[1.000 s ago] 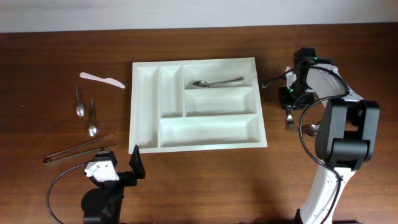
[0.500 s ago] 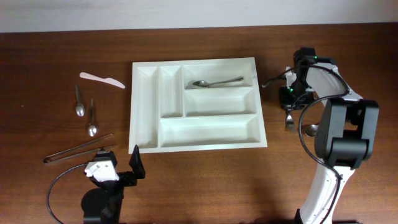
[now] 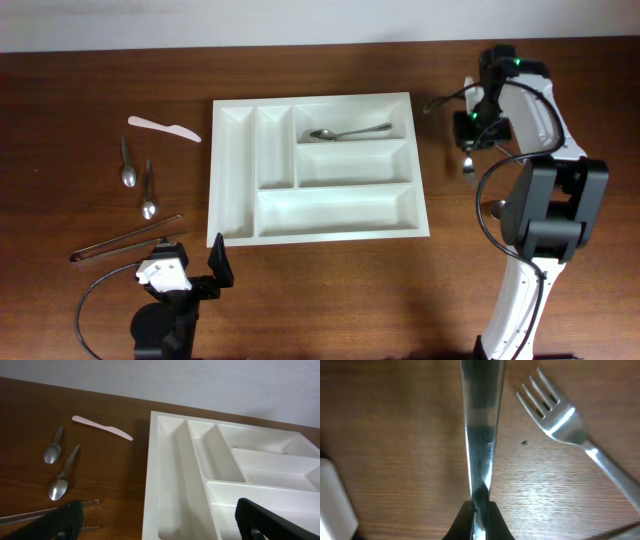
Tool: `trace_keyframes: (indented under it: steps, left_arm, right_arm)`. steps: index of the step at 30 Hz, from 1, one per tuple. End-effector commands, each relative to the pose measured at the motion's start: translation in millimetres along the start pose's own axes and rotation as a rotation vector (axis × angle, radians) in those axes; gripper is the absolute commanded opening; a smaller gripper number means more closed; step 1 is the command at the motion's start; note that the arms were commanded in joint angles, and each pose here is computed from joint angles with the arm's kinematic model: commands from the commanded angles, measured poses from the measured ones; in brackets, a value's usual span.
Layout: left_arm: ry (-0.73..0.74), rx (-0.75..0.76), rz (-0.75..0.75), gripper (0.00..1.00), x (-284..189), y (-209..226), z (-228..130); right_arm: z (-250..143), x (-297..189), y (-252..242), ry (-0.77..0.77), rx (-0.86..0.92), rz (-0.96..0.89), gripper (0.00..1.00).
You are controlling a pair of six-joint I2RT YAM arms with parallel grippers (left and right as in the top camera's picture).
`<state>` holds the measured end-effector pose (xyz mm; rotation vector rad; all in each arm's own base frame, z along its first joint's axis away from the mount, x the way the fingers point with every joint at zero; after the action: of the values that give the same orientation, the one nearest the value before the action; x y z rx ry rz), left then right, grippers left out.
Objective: Pack container
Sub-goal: 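Lower the right gripper and grasp the fork's handle, then carry the fork into the tray's middle right compartment and release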
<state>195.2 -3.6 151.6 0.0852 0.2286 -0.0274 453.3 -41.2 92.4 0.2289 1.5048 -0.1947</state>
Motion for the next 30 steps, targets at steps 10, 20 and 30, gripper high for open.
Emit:
trace_keyframes:
  steps: [10,20,30]
  left_arm:
    - [-0.004,0.008,-0.011,0.99,0,-1,0]
    - [-0.004,0.008,-0.011,0.99,0,-1,0]
    - [-0.004,0.008,-0.011,0.99,0,-1,0]
  right_arm:
    - [7,-20,19,-0.032,-0.097,0.07,0.04]
    - [-4,-59,88,-0.098,-0.462,0.209,0.04]
    - [-38,-75,161,-0.142,-0.992,0.244,0.04]
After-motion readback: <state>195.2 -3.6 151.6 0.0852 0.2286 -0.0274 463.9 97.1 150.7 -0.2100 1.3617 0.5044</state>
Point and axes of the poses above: each gripper's point midway between its finger pads, its own x axis out along the fingers, its own y axis along the line the jaws close on, z = x × y, the point moved 4 cm from there along -x, back along the fingers, and after that the axes turned 15 degrees about x, right-handed, at the moved point
